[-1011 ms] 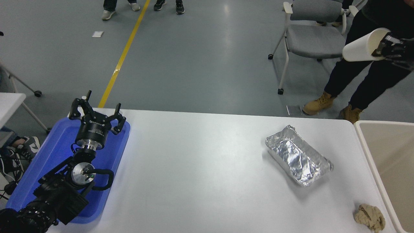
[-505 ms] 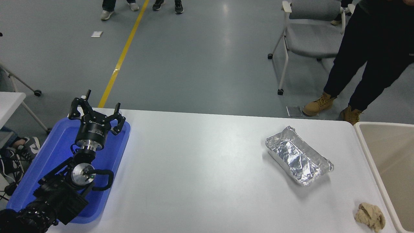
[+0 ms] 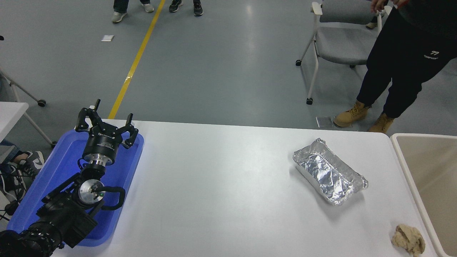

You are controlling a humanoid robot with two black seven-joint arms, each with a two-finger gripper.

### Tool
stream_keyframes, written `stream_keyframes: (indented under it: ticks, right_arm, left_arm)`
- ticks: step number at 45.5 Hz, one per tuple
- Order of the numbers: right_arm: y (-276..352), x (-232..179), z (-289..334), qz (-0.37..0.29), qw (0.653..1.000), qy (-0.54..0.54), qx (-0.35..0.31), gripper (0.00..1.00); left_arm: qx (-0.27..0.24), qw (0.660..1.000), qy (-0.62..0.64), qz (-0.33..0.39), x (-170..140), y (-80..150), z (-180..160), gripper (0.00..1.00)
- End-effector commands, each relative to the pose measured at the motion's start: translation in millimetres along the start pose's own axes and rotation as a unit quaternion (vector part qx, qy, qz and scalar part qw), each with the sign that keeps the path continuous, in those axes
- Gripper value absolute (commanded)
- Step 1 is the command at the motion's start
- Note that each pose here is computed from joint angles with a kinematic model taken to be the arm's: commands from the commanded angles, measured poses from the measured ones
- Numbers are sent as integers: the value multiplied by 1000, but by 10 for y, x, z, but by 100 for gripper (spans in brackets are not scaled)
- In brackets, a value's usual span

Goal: Pick up paper cup place in dustbin

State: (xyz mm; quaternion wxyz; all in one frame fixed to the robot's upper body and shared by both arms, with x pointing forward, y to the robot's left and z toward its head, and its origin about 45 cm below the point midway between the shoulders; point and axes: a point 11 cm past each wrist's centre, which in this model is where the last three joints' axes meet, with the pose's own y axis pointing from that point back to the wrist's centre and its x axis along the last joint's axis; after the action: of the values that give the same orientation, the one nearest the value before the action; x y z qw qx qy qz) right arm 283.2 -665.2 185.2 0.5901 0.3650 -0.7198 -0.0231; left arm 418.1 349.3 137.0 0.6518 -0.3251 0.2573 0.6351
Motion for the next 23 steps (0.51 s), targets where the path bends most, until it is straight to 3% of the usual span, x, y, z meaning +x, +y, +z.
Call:
stream_keyframes:
  ticks: [1, 12, 23]
  right_arm:
    - [24, -597, 288, -28, 999, 2, -25, 0]
    - [83, -1028, 350, -61, 998, -16, -32, 0]
    - [97, -1099, 373, -67, 997, -13, -33, 0]
  left_arm:
    - [0, 1000, 0, -1, -6, -5, 2, 100]
    - [0, 1000, 0, 0, -4, -5, 2, 100]
    - [0, 1000, 0, 0, 1, 1, -1, 100]
